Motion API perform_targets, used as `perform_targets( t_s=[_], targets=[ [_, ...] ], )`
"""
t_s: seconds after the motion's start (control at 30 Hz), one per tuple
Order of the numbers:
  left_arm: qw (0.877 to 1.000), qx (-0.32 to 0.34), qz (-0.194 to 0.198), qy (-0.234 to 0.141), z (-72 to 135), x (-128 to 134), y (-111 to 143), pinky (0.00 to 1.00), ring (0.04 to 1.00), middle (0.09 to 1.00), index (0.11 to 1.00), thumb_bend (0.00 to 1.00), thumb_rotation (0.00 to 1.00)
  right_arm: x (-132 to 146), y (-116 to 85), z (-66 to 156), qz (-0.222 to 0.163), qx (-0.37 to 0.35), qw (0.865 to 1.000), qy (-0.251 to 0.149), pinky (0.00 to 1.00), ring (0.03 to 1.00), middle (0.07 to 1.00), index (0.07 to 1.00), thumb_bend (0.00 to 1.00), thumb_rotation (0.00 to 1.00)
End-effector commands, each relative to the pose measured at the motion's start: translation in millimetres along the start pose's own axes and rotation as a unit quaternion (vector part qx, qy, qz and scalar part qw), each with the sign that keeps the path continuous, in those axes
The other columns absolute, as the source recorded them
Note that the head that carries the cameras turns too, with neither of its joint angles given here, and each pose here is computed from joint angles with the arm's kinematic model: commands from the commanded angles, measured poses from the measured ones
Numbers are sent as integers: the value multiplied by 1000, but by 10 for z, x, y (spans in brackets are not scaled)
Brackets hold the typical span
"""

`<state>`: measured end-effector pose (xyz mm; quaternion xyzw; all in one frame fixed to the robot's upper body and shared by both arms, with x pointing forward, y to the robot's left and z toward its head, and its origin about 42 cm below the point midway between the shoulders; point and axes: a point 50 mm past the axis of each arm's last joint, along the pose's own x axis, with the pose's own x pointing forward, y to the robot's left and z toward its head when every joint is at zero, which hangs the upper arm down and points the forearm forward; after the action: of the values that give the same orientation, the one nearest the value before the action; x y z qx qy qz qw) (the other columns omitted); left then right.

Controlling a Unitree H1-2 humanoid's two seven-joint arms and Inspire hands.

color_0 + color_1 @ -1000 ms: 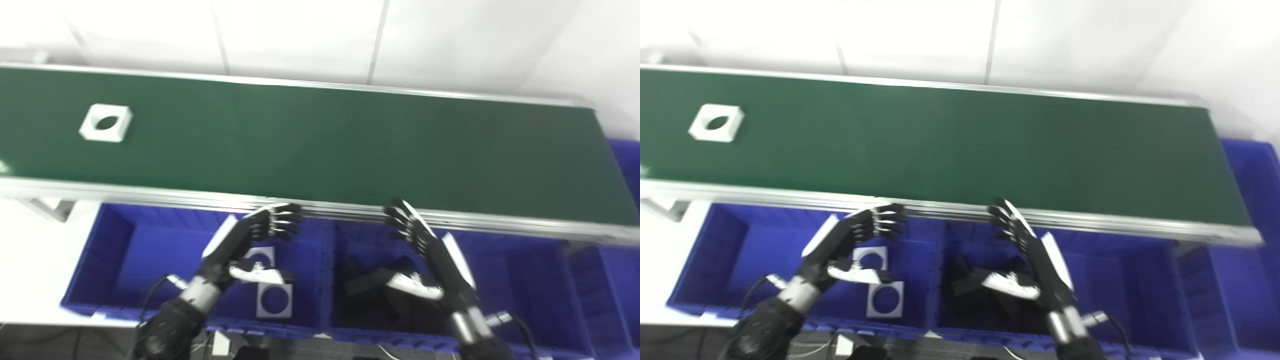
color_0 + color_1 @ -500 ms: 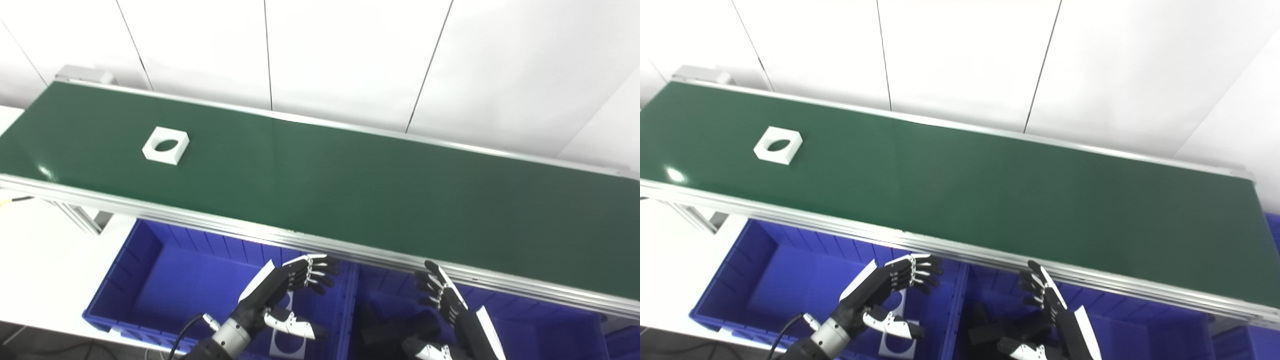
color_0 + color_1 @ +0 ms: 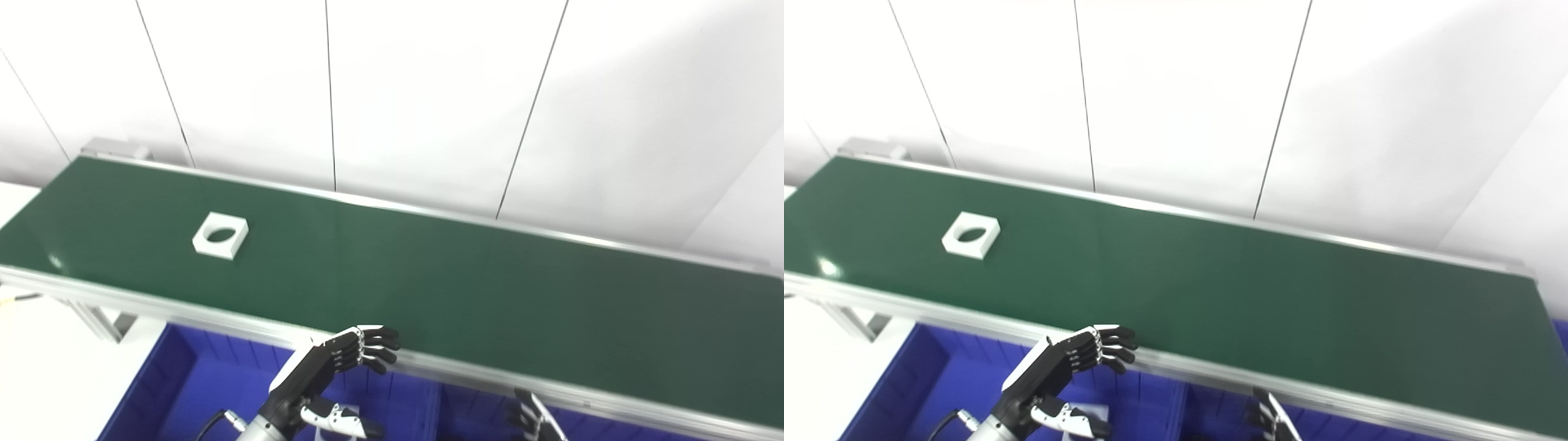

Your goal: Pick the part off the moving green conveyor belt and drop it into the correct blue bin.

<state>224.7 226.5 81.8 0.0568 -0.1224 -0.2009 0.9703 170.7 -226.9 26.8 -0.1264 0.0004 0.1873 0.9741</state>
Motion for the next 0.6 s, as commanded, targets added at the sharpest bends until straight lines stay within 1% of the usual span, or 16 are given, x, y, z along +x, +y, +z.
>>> perform_targets(
  t_s=[0.0,0.1,0.13,0.23,0.3,0.37,0.47,0.57],
  targets=[
    [998,41,1,-47,193,145,211,642,714,779,802,832,260,70,-19,96,-8,0,999,-42,736,842,870,944,883,437],
    [996,71,6,-57,298,229,402,657,720,781,813,832,273,91,-20,87,-5,0,999,-42,735,842,874,945,881,431],
    [995,79,7,-60,321,245,443,656,722,785,819,828,294,96,-19,85,-5,0,999,-42,735,842,874,945,881,431],
    [992,106,11,-72,434,344,636,662,735,792,824,821,301,115,-9,80,-4,-6,999,-41,730,841,872,943,878,436],
    [989,126,12,-76,503,401,727,666,753,799,832,823,332,122,-3,74,-5,-6,999,-41,729,842,871,943,878,433],
    [987,141,14,-76,574,464,808,665,756,800,831,828,337,131,-1,68,-3,0,999,-40,733,845,873,945,877,424],
    [985,160,15,-62,653,571,906,683,777,813,832,827,332,143,-4,62,-4,0,999,-40,734,844,870,943,882,423],
    [979,200,12,-40,682,696,1014,754,818,843,859,832,381,163,-9,53,-3,2,999,-40,729,839,868,937,883,417]
  ],
)
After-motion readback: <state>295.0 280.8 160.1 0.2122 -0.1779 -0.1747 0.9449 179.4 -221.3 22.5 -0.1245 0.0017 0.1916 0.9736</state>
